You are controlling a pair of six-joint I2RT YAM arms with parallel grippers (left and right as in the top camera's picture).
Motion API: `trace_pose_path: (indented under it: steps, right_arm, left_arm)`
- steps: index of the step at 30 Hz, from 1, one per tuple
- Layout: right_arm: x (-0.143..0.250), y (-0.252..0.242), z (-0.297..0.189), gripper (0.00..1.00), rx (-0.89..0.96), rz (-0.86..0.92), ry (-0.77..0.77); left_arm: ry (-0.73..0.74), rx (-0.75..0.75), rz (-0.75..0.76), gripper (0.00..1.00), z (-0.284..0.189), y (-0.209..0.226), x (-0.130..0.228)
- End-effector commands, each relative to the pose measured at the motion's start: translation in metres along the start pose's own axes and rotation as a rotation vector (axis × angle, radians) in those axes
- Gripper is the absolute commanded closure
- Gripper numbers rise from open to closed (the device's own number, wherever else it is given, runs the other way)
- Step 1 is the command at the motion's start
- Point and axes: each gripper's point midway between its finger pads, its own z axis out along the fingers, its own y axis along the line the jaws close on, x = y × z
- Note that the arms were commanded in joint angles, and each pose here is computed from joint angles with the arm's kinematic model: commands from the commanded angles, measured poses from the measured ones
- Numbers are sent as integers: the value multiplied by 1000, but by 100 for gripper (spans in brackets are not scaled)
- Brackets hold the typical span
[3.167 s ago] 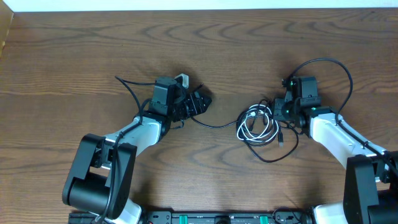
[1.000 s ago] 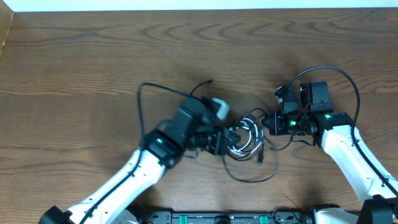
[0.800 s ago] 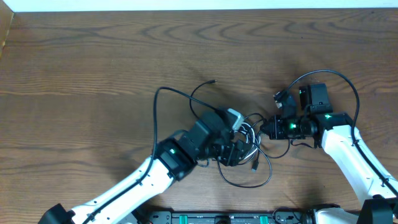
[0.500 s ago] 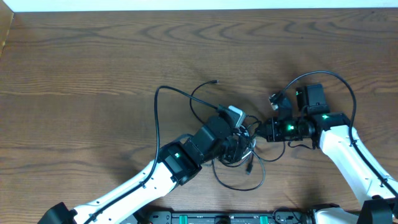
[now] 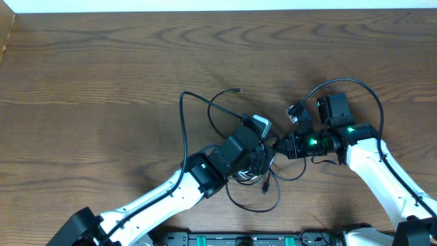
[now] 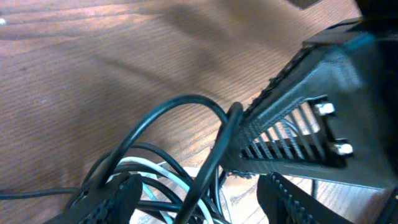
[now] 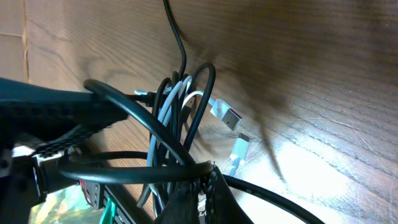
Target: Untangle cables
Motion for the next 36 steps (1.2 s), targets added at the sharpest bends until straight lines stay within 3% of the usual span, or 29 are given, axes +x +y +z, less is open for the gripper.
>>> trace_pose_path:
  steps: [1,3,6,15,21,27,36]
  right_arm:
    - [-2,11,-2,99,-41,-37,-6]
    - [-2,11,-2,99,-43,-51,-6]
    - [-2,11,-2,99,-42,-65,-6]
    - [-2,10,-3,97,-41,-217,-11]
    - [4,11,-3,99,-50,-284,12]
    - [15,45,-8,99,-261,-398,17]
    - [4,86,-31,99,-533,-510,-98]
  left_arm:
    - [-10,-24,0,36,4,4,-1]
    - [-9,-24,0,52,5,4,-1]
    - [-11,-23,0,92,5,4,-2]
    - [-37,-138,-24,92,2,26,-5]
    - [19,-211,-165,93,-1,51,9]
    - [27,-260,-281,93,-6,78,8]
    - [108,-266,-308,92,-9,83,26]
